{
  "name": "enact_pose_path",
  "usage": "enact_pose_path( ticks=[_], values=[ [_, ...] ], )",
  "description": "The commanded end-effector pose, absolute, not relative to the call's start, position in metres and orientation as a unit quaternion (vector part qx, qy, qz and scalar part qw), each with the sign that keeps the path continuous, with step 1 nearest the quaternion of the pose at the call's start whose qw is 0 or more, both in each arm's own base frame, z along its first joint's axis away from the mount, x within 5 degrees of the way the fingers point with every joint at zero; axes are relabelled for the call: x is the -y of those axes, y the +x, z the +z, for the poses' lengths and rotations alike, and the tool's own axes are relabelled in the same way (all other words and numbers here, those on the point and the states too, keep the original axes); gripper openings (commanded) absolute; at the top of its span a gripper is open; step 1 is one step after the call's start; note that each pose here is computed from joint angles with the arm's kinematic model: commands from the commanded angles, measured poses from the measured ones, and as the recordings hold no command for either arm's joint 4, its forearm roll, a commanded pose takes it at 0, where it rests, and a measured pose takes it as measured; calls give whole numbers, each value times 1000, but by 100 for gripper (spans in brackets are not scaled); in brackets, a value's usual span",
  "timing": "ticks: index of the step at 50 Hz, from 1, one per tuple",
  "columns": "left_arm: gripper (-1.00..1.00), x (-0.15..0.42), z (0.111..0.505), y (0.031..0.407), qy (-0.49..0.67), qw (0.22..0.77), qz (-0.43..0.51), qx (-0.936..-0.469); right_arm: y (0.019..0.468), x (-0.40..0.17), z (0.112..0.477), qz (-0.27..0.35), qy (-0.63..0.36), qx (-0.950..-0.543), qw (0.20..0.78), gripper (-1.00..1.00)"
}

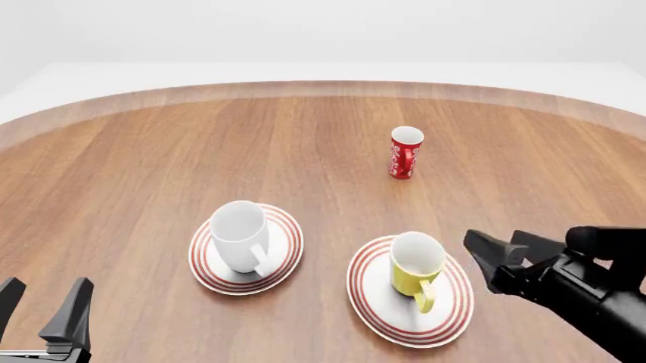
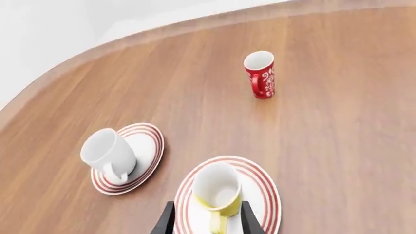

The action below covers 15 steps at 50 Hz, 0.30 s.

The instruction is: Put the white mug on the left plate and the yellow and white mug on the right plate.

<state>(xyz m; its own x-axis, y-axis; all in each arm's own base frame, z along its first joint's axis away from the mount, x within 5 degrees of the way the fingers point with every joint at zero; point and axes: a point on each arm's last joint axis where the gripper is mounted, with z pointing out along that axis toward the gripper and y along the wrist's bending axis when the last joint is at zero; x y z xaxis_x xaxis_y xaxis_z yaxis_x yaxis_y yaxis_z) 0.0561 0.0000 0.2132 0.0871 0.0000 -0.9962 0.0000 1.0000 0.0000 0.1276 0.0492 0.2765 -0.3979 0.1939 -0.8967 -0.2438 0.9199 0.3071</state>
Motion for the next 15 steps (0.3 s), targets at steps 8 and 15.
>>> enact_pose_path(
  ticks=[8, 15],
  values=[
    [100, 0, 213, 56, 0, 737, 0, -676, 49, -12, 324, 199, 30, -715, 669, 100],
    [100, 0, 213, 56, 0, 737, 0, -676, 21, -5, 325, 216, 42, -675, 705, 100]
  ],
)
